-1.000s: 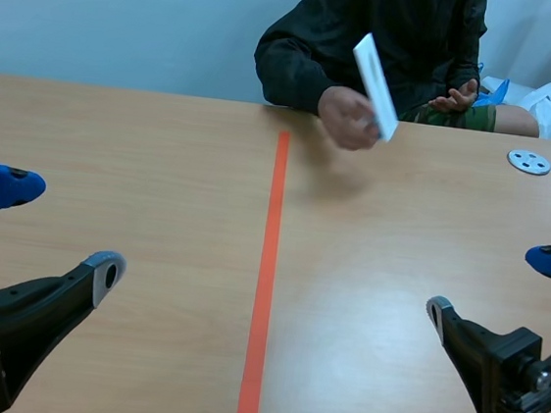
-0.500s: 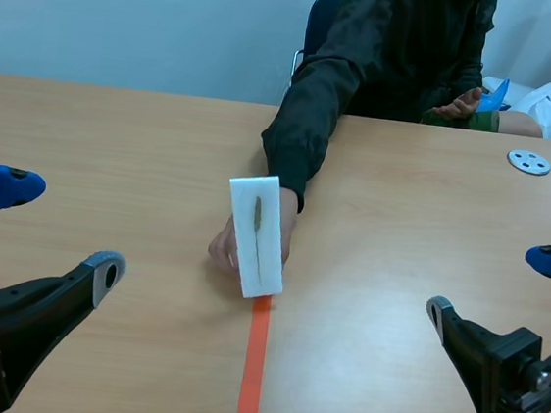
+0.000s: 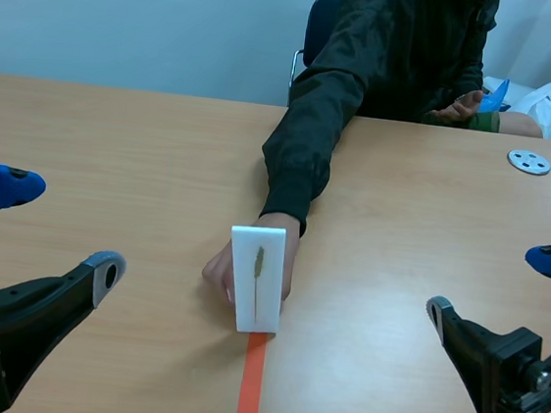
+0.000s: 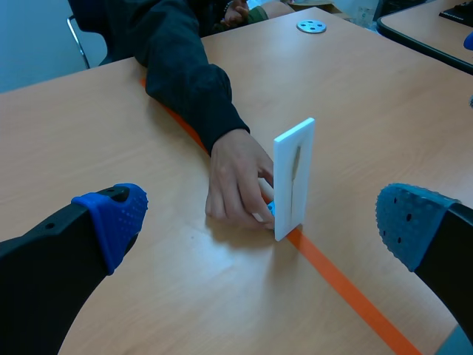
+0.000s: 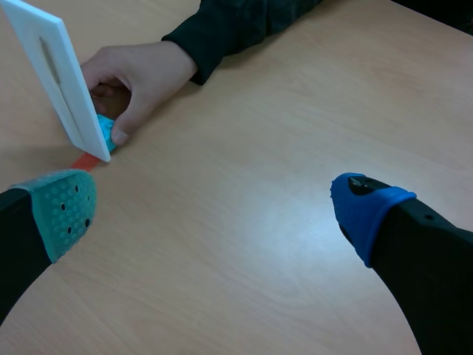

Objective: Sort the leaf by its shape. The table is split by an orange tape line. A compound leaf with several leaflets goes to the left side, a simple leaf with one blade goes to the right side. Return to the home posture when a red brick is placed on the table.

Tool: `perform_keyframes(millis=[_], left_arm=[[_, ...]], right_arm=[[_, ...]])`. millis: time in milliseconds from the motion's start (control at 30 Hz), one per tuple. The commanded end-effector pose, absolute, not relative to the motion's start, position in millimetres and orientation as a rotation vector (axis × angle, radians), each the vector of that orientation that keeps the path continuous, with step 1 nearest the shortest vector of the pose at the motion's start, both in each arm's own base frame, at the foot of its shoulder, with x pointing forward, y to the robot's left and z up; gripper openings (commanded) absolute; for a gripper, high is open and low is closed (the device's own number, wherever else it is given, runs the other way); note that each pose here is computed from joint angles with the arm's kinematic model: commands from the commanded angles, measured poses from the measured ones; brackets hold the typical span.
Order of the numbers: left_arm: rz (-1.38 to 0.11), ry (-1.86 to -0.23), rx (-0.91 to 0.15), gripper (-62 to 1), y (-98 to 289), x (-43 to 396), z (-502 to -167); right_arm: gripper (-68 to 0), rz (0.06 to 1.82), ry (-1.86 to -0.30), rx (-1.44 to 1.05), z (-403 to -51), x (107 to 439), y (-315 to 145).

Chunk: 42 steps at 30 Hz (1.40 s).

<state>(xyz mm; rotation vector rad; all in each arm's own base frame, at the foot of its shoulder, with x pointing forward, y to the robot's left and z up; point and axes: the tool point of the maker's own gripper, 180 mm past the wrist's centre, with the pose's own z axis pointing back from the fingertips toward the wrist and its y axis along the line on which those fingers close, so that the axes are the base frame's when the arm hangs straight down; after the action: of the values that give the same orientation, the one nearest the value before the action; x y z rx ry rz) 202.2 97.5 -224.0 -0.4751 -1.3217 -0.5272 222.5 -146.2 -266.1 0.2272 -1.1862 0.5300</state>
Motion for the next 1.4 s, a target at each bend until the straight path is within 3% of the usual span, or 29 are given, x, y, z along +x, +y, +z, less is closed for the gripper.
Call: perform_keyframes(millis=[0,600,1067,1367], left_arm=[[-0.526,-1.351,-0.493,1.4,94.0,203.8,-216.3],[-0.537,-1.295,-0.475,1.4,94.8,202.1,-226.5],[-0.655,-1.21,-0.454,1.4,88.3,200.6,-242.9],[-0.695,-1.157,-0.456,1.4,83.5,207.5,-276.6]], right_arm=[[0.4,0.527,-1.225,0.222,-255.8,228.5,-146.6],[0.4,0.527,-1.225,0.222,-255.8,228.5,-146.6],[0.4,0.528,-1.225,0.222,-255.9,228.4,-146.6],[0.4,0.527,-1.225,0.222,-255.9,228.4,-146.7]])
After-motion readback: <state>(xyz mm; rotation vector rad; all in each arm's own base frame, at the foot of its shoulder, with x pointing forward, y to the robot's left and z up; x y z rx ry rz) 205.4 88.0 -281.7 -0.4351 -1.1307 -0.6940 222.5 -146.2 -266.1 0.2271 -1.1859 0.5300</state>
